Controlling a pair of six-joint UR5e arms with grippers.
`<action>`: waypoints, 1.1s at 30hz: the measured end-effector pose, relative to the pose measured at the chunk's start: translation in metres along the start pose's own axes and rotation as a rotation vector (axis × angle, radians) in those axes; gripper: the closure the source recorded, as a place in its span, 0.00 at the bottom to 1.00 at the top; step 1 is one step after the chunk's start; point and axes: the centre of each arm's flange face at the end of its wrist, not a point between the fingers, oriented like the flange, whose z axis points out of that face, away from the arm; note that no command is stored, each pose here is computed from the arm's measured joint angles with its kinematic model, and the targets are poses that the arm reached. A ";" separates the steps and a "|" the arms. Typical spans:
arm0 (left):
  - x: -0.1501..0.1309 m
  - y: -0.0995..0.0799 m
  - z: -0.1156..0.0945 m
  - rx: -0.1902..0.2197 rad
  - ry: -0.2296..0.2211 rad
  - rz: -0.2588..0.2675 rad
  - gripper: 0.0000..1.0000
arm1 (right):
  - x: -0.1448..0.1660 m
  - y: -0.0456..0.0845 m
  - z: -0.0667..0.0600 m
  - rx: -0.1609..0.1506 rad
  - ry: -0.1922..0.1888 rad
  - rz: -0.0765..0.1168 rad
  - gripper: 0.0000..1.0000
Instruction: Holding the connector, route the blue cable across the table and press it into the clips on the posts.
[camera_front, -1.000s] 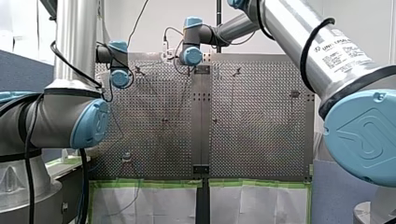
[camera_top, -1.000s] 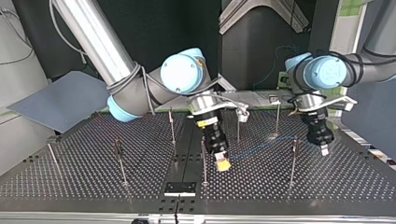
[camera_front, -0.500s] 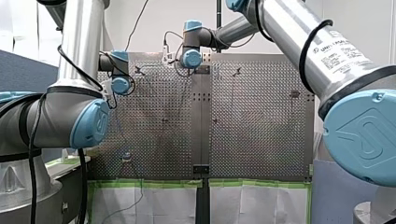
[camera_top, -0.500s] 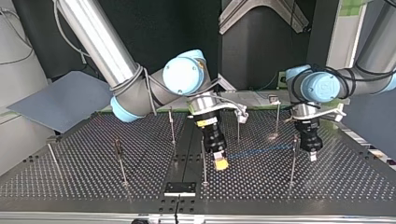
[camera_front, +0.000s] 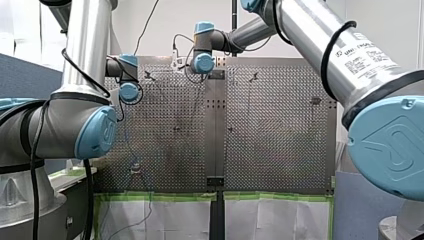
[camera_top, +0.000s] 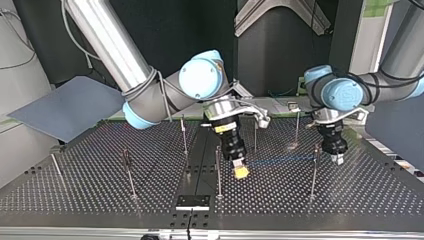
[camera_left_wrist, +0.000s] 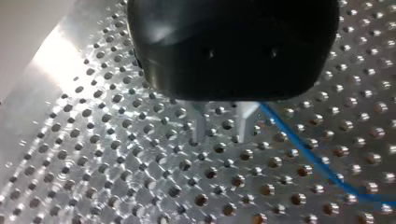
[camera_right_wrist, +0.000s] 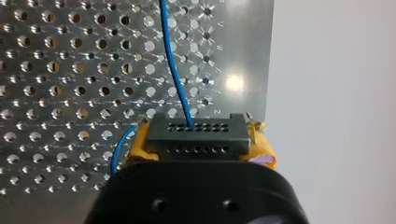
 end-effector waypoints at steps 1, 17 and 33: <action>0.001 0.001 -0.003 -0.005 0.009 0.001 0.00 | -0.001 -0.001 0.000 0.000 -0.003 -0.001 1.00; -0.001 0.007 -0.065 -0.010 0.148 -0.085 0.00 | -0.048 -0.022 -0.004 0.021 -0.084 -0.010 1.00; -0.008 0.001 -0.130 0.074 0.257 -0.165 0.00 | -0.067 -0.014 -0.006 0.002 -0.122 -0.005 1.00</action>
